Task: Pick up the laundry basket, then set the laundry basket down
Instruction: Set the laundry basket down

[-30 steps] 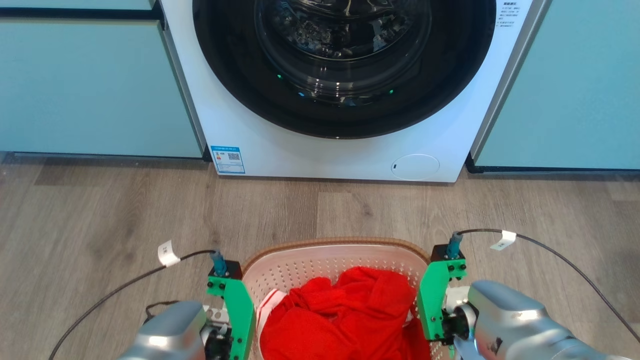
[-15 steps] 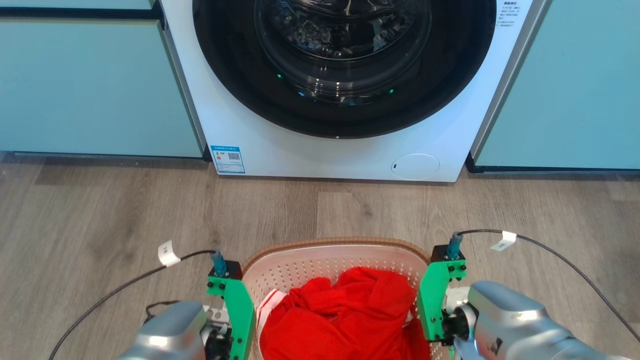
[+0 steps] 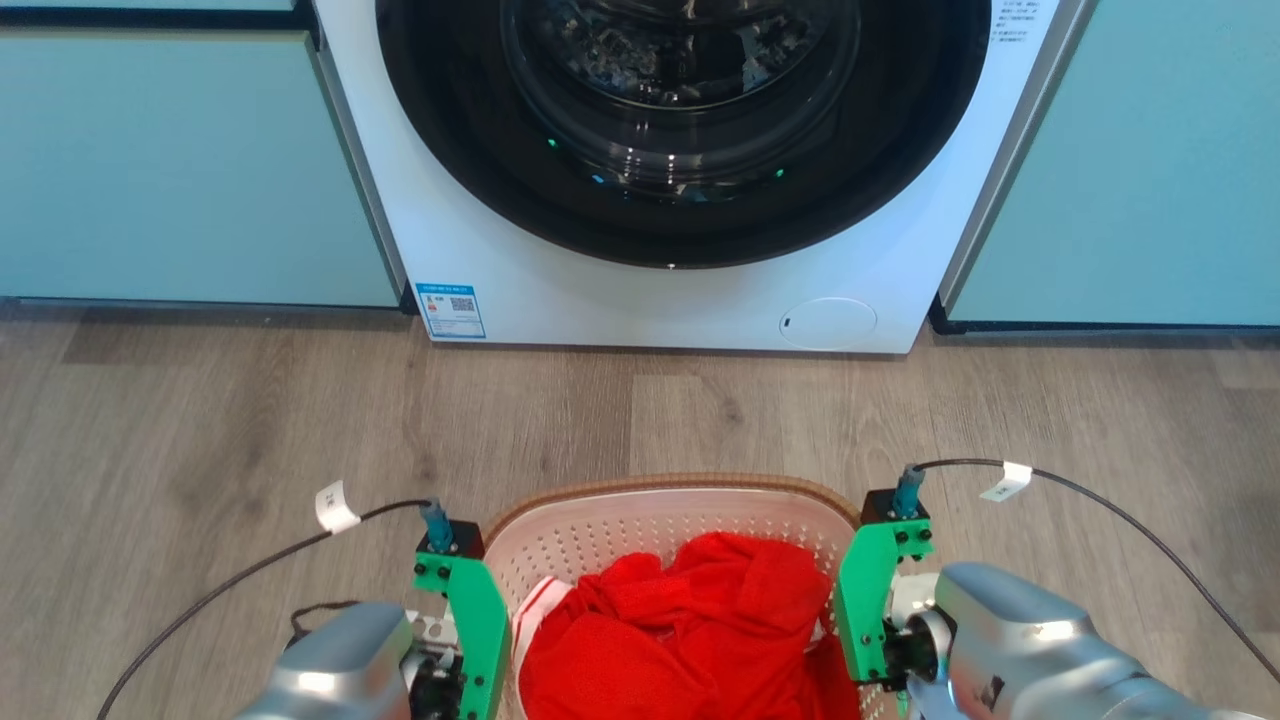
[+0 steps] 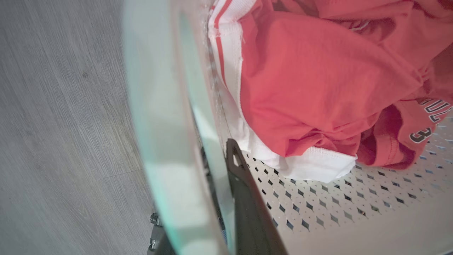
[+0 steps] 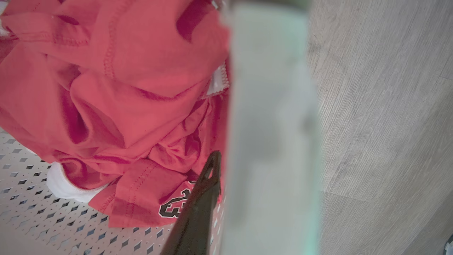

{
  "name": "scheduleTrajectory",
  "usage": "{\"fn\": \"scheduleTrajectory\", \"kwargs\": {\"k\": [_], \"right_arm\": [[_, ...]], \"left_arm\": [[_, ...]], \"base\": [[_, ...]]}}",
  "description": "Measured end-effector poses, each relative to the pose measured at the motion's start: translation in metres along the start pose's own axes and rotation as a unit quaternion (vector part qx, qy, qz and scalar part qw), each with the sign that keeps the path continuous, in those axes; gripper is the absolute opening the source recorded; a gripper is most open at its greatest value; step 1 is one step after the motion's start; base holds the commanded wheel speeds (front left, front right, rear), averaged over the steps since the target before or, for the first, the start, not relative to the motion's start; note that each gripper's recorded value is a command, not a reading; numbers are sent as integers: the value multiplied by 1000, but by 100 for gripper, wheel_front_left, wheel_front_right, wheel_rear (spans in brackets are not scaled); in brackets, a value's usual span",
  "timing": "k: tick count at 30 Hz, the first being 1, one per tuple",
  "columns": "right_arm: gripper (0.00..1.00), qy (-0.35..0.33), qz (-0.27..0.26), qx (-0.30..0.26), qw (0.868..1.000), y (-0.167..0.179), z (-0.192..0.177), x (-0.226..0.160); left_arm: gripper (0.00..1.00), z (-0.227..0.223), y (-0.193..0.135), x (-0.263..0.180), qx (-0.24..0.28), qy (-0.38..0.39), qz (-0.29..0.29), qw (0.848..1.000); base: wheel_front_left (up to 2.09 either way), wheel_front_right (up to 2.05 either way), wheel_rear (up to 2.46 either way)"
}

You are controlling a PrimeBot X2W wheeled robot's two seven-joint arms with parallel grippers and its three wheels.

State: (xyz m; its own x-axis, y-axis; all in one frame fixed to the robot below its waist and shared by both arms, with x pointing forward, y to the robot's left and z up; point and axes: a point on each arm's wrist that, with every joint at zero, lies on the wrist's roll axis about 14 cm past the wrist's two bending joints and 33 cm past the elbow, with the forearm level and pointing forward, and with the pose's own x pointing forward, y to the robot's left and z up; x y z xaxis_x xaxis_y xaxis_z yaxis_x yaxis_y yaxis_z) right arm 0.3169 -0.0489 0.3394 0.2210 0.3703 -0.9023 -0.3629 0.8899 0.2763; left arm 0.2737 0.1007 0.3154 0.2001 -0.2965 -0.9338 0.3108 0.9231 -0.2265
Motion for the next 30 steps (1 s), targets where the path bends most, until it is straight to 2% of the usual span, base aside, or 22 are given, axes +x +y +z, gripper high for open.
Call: {"fn": "scheduleTrajectory", "kwargs": {"k": [12, 17, 30], "right_arm": [[0, 11, 7, 16, 1000, -8, -4, 20], [0, 5, 10, 18, 1000, -14, 7, 31], [0, -12, 15, 29, 999, -48, 51, 96]], "left_arm": [[0, -5, 1, 19, 1, 29, -10, 1000], [0, 9, 7, 27, 5, 27, -11, 1000], [0, 52, 37, 83, 12, 17, -15, 1000]], "base": [[0, 0, 0], [0, 0, 0], [0, 0, 0]]}}
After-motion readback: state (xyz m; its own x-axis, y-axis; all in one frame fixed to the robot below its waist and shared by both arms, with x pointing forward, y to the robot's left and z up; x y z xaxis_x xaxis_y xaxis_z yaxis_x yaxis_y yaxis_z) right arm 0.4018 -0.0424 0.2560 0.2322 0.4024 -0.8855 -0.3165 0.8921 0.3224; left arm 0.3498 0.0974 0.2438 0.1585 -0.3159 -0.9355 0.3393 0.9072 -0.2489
